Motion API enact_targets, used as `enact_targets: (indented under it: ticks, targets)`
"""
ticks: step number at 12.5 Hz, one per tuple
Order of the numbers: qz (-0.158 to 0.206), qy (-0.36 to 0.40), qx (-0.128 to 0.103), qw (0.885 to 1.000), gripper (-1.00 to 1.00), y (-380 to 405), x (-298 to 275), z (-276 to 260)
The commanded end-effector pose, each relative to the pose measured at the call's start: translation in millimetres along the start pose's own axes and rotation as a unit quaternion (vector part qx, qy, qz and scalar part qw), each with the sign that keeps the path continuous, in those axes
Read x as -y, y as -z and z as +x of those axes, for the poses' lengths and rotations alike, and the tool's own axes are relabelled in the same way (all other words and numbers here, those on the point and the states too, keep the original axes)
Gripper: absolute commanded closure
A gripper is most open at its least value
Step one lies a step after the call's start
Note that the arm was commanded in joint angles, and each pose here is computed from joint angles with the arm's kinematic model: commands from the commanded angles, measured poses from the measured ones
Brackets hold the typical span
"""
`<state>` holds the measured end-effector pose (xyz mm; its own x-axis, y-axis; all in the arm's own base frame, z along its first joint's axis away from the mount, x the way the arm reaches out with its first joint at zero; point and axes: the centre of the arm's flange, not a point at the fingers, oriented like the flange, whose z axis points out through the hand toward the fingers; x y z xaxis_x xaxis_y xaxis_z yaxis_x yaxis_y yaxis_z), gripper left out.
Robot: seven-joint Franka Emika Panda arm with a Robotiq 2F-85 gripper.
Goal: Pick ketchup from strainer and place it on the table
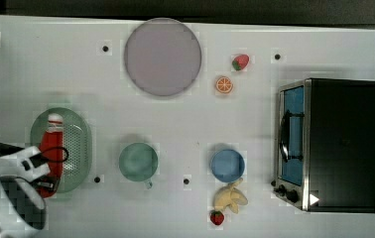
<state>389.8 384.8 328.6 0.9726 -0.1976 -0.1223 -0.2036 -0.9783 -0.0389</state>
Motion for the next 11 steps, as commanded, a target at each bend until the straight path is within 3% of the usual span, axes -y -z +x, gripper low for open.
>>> enact_targets:
  ticks: [1, 6, 11]
  targets:
    - [0.012, 0.032, -0.012, 0.999, -0.22, 59, -25, 44]
    - [0.005, 0.026, -0.022, 0.999, -0.22, 130, -85, 112]
    - [0.021, -0.056, -0.048, 0.997, -0.22, 162, -174, 181]
